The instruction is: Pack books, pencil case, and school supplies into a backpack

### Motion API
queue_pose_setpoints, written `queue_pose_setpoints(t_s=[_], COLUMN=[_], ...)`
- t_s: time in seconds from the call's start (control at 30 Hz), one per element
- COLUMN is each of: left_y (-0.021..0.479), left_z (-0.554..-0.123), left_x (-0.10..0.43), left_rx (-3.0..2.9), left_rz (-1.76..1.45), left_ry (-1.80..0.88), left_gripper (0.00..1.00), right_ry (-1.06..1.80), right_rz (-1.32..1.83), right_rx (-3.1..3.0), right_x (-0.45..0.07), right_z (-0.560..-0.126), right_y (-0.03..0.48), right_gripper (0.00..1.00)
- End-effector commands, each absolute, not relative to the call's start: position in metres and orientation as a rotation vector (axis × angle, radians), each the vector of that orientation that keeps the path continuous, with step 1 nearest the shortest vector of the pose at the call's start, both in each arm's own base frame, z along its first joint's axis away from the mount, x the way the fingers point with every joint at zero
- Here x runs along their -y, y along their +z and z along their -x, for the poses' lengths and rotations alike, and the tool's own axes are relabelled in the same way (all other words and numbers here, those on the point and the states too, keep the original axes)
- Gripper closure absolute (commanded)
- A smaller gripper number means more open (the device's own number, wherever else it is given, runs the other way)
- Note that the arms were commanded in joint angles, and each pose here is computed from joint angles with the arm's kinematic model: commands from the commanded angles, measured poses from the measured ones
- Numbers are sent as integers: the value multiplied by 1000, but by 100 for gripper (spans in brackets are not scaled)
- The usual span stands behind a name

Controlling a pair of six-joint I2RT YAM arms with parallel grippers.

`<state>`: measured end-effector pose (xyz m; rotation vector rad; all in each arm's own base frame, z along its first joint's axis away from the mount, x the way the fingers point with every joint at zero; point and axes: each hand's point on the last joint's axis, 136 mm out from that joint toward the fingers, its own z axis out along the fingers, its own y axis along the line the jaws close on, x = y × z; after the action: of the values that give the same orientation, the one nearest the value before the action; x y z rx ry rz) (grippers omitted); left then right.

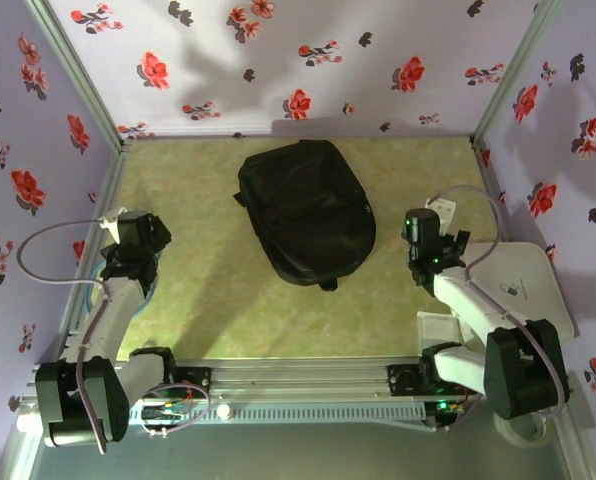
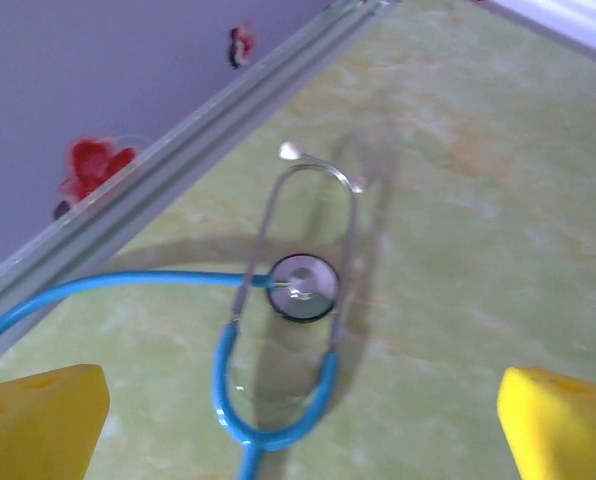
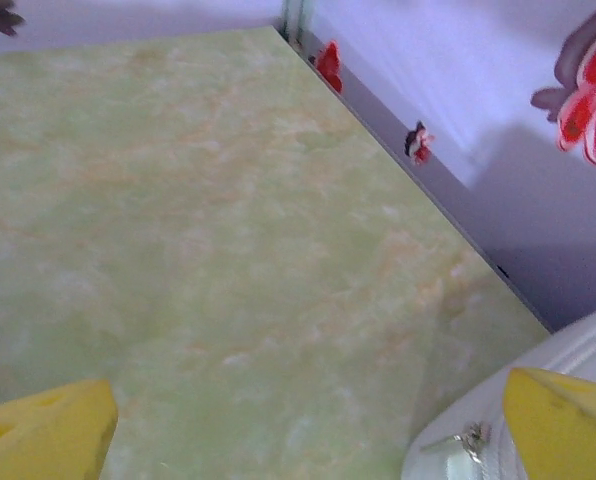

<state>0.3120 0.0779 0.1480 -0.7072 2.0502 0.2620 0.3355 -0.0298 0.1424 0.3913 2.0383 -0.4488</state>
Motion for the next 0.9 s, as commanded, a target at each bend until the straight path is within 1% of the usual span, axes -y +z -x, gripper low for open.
queue_pose_setpoints(t_s=[0.0, 0.17, 0.3, 0.5, 0.53, 0.67, 0.87], left_y=[150, 137, 136, 136, 124, 127, 114], left_z=[-311, -317, -332, -356, -352, -364, -376], left_x=[-92, -90, -74, -46, -43, -30, -23], left_rx=[-1953, -1933, -1860, -1838, -1859, -1805, -1837], left_rz=[692, 589, 442, 242, 223, 150, 99], left_ry=[353, 380, 296, 187, 172, 106, 82], left_gripper=[0, 0, 0, 1, 1, 1, 0], right_ry=[-477, -510, -403, -296, -285, -211, -149], right_rz=[-470, -437, -309, -174, -164, -195, -170], right_rx=[-1924, -1979, -1995, -1944, -1936, -1885, -1891], right_x=[48, 54, 35, 16, 15, 19, 14], right_z=[-338, -340, -356, -376, -377, -383, -388], right_y=[155, 129, 114, 114, 114, 114, 101], right_gripper=[1, 1, 1, 1, 1, 1, 1])
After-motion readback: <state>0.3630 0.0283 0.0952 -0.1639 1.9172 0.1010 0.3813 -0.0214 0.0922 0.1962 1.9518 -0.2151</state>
